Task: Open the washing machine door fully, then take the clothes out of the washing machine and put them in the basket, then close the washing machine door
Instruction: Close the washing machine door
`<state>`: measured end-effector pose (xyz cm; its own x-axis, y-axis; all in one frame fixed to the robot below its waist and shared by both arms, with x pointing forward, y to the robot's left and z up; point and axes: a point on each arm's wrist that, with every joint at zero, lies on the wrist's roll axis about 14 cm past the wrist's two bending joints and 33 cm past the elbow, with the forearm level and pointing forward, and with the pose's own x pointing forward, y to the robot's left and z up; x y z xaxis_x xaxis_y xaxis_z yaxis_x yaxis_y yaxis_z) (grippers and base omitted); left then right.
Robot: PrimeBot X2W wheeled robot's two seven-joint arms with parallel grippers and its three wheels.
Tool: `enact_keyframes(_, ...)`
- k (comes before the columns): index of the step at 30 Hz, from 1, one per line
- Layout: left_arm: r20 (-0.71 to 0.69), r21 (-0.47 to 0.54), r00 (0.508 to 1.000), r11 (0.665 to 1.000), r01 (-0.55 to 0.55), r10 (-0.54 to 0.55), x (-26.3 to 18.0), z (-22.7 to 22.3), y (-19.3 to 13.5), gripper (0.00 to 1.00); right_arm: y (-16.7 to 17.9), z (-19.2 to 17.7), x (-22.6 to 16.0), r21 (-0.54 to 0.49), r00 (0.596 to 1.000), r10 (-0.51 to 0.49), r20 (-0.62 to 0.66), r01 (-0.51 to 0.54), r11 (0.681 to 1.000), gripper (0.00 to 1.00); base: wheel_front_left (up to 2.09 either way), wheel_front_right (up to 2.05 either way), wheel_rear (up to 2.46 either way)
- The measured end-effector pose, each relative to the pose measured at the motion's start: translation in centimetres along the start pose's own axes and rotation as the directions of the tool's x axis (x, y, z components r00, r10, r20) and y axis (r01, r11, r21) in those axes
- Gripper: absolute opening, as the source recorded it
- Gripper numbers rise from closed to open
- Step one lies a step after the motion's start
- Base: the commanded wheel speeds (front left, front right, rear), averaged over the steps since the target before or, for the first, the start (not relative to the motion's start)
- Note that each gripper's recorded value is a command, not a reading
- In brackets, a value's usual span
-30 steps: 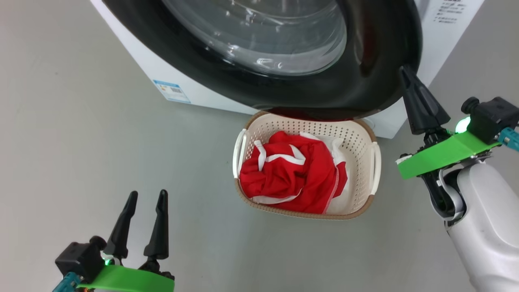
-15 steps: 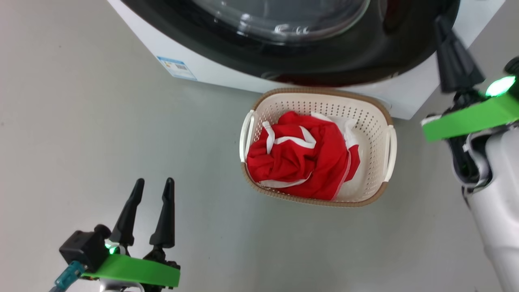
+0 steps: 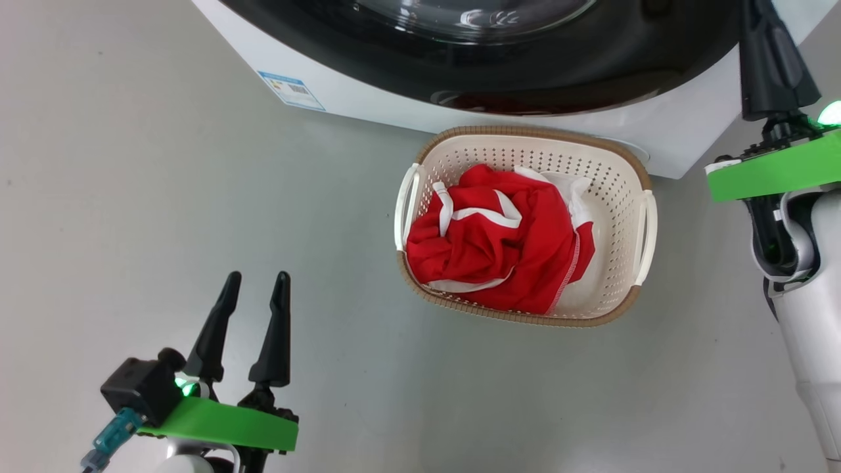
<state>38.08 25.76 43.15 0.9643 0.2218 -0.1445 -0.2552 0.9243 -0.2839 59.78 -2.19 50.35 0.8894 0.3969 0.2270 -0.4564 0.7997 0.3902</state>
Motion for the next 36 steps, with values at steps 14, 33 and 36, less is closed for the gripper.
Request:
enact_keyframes(14, 0.047, -0.011, 0.998, 0.999, 0.034, -0.033, -0.3, 1.5, -1.0, 1.0, 2.1, -1.4, -5.1, -0.037, 0.993, 0.031, -0.117, -0.035, 0.999, 1.0, 0.0, 0.0, 0.0)
enact_keyframes(33, 0.059, 0.013, 0.99, 0.992, 0.125, -0.126, -1.2, 1.8, -3.8, 1.0, 0.2, -0.2, -13.1, -0.071, 0.981, -0.103, -0.166, 0.092, 0.993, 1.0, 0.0, 0.0, 0.0)
enact_keyframes(36, 0.064, 0.024, 0.987, 0.989, 0.147, -0.148, -1.3, 2.0, -4.5, 1.0, 0.1, -0.1, -14.5, -0.071, 0.977, -0.126, -0.17, 0.116, 0.991, 1.0, 0.0, 0.0, 0.0)
